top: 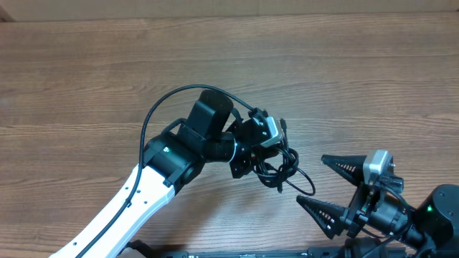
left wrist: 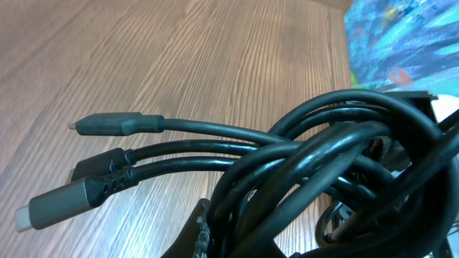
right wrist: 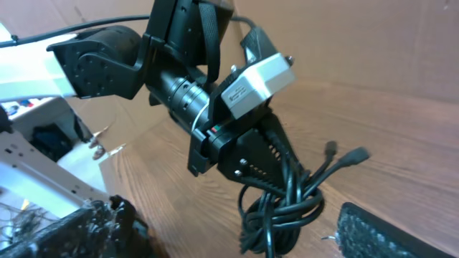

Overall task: Untangle cables
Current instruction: 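Move the right gripper toward the held bundle and grasp a loose cable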

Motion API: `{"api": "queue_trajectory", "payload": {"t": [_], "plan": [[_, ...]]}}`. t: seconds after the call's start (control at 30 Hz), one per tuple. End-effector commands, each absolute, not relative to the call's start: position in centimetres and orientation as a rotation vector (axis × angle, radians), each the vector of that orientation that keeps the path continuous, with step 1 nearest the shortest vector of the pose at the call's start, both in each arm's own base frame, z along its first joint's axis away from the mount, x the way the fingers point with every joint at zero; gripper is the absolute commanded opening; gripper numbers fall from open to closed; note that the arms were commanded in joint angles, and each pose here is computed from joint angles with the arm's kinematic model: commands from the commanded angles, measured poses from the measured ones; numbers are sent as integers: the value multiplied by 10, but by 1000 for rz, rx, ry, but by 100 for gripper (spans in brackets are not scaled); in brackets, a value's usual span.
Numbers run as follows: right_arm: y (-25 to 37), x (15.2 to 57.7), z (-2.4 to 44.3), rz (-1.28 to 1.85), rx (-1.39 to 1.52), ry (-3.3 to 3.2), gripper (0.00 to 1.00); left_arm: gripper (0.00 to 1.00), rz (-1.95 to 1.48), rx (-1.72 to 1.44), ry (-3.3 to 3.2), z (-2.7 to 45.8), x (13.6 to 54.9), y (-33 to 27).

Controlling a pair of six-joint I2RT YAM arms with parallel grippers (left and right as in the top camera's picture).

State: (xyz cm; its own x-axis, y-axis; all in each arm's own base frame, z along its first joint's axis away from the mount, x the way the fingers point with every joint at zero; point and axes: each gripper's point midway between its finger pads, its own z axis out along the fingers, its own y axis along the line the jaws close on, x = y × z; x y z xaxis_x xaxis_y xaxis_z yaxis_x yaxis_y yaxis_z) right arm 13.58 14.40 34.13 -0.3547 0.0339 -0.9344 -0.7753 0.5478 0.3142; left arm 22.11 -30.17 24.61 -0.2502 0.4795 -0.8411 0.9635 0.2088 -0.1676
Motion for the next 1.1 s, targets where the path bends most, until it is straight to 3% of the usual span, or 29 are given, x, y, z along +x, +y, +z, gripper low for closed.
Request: {"api": "queue_trajectory", "payload": {"t": [0.0,0.13,0.5,0.57,0.63,0.8,1.07], "plan": [[146,132,347,956,-661,1708,91,4,-967,1365,1707,275,216,-309],[140,139,340,916,-612,1751,72,4,-963,1360,1685,279,218,-310],[136,138,324,858,-628,1805,67,4,-1042,1326,1573,305,215,-325],[136,138,323,851,-634,1808,54,4,-1039,1322,1567,306,216,-325],[136,138,323,850,-636,1804,36,4,-1040,1322,1567,306,216,-325],[136,139,325,845,-640,1793,6,4,-1037,1324,1603,300,216,-323],[136,141,331,853,-620,1778,4,4,-1041,1326,1636,294,214,-321]]}}
